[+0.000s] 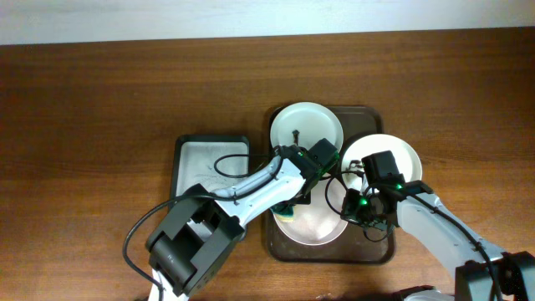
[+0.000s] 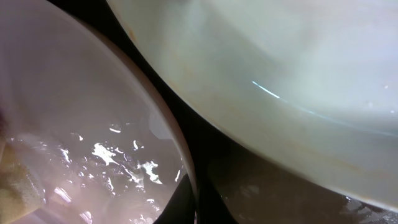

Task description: Clean dirty plates on tray and stack at the side

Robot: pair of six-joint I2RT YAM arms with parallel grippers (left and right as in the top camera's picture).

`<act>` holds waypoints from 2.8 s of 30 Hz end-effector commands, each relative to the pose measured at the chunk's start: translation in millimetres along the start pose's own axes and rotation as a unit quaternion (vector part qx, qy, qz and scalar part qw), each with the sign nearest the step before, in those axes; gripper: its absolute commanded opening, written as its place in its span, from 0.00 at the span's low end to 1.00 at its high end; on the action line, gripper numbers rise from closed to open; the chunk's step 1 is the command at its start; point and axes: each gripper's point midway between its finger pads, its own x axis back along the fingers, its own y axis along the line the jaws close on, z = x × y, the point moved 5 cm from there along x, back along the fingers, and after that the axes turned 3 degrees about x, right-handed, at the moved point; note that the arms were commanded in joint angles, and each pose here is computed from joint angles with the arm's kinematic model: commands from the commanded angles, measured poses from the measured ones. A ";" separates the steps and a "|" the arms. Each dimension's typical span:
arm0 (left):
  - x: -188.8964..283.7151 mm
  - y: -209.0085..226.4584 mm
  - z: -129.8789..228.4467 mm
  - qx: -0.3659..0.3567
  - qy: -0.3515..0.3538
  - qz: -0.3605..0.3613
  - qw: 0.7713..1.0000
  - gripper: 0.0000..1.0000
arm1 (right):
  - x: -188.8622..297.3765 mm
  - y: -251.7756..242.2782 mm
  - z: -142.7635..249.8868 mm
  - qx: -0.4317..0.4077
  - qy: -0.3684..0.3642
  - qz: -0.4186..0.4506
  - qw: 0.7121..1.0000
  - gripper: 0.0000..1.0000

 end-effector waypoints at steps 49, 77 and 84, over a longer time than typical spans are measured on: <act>18.3 185.4 -12.5 0.110 -0.014 0.113 0.987 0.14 | 166.6 40.2 -12.2 0.195 -0.309 0.242 0.899 0.04; 82.2 181.5 -14.6 0.106 -0.088 0.234 0.962 1.00 | 188.2 102.7 36.4 0.405 -0.445 0.366 0.710 0.04; 82.2 181.6 -14.6 0.107 -0.088 0.234 0.962 1.00 | 188.1 102.7 36.4 0.404 -0.445 0.365 0.711 0.04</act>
